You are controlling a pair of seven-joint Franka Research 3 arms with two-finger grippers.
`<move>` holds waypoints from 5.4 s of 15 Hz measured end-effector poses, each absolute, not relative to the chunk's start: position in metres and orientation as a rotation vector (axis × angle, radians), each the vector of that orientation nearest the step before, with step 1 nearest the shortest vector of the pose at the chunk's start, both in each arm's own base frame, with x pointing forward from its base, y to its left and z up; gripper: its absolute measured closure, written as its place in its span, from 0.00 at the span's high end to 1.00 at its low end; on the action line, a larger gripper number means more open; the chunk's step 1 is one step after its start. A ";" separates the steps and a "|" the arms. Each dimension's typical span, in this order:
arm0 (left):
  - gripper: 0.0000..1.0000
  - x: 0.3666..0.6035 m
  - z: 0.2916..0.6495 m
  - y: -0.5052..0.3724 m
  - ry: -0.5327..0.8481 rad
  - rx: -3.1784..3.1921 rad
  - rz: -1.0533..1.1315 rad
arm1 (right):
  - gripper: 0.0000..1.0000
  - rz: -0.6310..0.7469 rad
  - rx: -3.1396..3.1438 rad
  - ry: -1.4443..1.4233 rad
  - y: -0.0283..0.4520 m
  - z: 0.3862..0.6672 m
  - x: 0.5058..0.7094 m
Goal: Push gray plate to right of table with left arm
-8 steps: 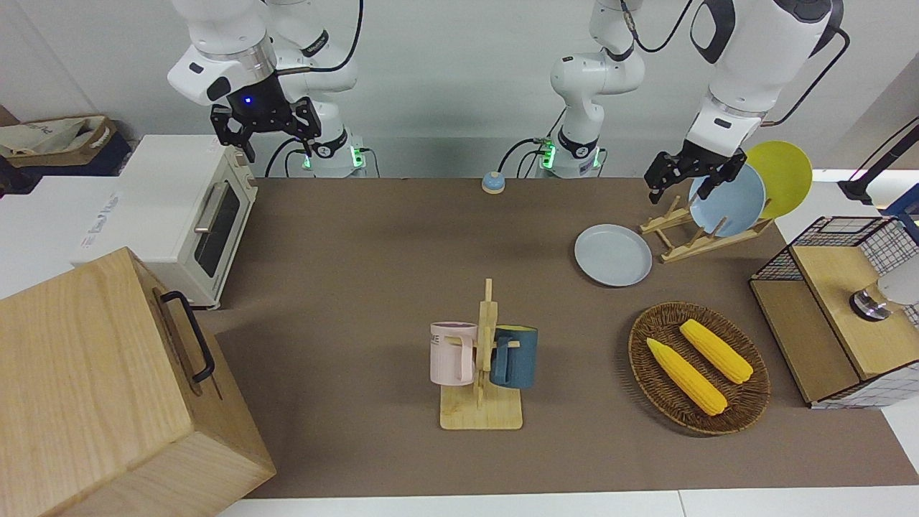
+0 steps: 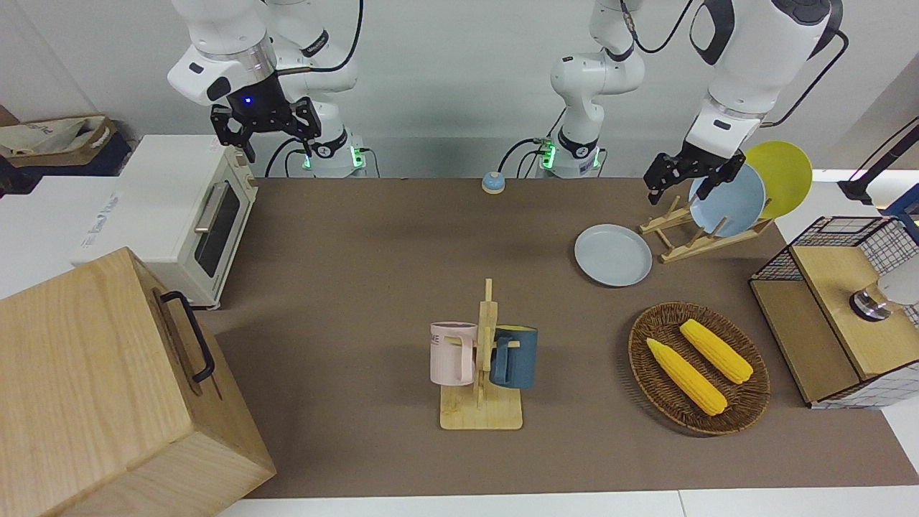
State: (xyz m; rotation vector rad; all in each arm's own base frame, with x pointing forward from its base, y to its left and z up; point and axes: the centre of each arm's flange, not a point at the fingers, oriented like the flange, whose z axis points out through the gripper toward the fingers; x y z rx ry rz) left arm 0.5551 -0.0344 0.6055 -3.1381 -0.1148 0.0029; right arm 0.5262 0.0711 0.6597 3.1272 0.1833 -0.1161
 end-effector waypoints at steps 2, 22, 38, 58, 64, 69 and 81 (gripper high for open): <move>1.00 0.555 0.605 -0.034 -0.117 -3.138 0.004 | 0.99 -0.116 3.127 0.183 0.071 0.660 0.526; 1.00 0.518 0.567 0.005 -0.157 -3.128 0.085 | 0.99 -0.116 3.127 0.183 0.071 0.660 0.526; 1.00 0.418 0.395 0.075 -0.200 -3.151 -0.126 | 0.99 -0.116 3.127 0.183 0.071 0.660 0.526; 0.15 0.434 0.310 0.047 -0.346 -3.129 -0.092 | 0.99 -0.116 3.127 0.183 0.071 0.660 0.526; 0.07 0.435 0.310 0.047 -0.353 -3.129 -0.096 | 0.99 -0.116 3.127 0.183 0.071 0.660 0.526; 0.04 0.435 0.312 0.046 -0.353 -3.129 -0.103 | 0.99 -0.116 3.127 0.183 0.071 0.660 0.526; 0.04 0.437 0.310 -0.007 -0.511 -3.117 -0.091 | 0.99 -0.116 3.127 0.183 0.071 0.660 0.526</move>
